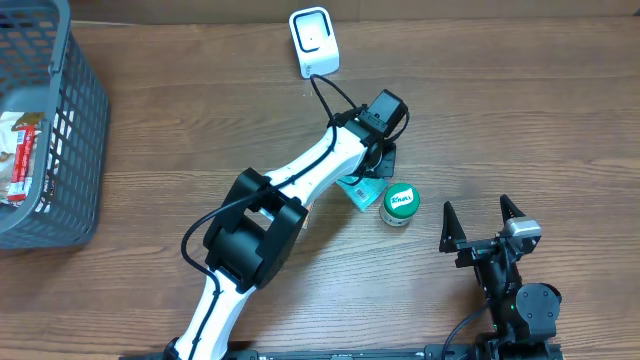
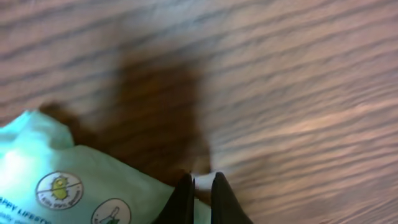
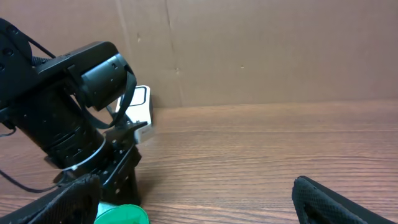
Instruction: Scan the item barcode
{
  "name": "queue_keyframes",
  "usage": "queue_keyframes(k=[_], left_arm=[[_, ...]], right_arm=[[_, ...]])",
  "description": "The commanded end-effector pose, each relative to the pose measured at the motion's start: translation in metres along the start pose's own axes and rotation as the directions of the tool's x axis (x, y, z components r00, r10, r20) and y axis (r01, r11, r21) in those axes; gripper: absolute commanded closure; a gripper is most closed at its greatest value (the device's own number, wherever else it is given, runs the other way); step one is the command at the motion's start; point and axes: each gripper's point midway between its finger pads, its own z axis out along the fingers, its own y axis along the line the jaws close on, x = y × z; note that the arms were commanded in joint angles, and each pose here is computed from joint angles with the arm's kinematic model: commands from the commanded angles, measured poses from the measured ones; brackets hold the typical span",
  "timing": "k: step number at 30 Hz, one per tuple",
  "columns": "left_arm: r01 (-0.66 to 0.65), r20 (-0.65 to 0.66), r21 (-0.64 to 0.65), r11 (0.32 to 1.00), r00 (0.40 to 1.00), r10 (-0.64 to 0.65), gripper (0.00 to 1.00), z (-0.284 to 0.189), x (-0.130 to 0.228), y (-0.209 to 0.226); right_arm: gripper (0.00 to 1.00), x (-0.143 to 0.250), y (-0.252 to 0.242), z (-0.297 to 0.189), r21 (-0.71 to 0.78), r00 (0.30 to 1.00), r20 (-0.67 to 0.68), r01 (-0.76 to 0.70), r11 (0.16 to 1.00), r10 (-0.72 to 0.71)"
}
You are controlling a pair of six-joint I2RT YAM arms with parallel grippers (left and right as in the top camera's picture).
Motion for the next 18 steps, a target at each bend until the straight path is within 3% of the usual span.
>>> queue_keyframes(k=[1, 13, 18], left_arm=[[-0.038, -0.016, -0.013, 0.999, 0.999, 0.038, 0.96, -0.002, 0.0, 0.005], [-0.104, -0.033, -0.023, 0.994, 0.994, 0.103, 0.96, -0.043, -0.012, -0.001], [-0.042, -0.013, -0.141, 0.989, 0.999, 0.041, 0.96, -0.082, -0.025, 0.022]], right_arm=[[0.0, 0.004, -0.002, 0.001, 0.01, 1.0, -0.005, 0.006, 1.0, -0.006], [0.0, 0.004, -0.002, 0.001, 0.01, 1.0, -0.005, 0.005, 1.0, -0.005], [0.0, 0.004, -0.002, 0.001, 0.01, 1.0, -0.005, 0.005, 1.0, -0.005]])
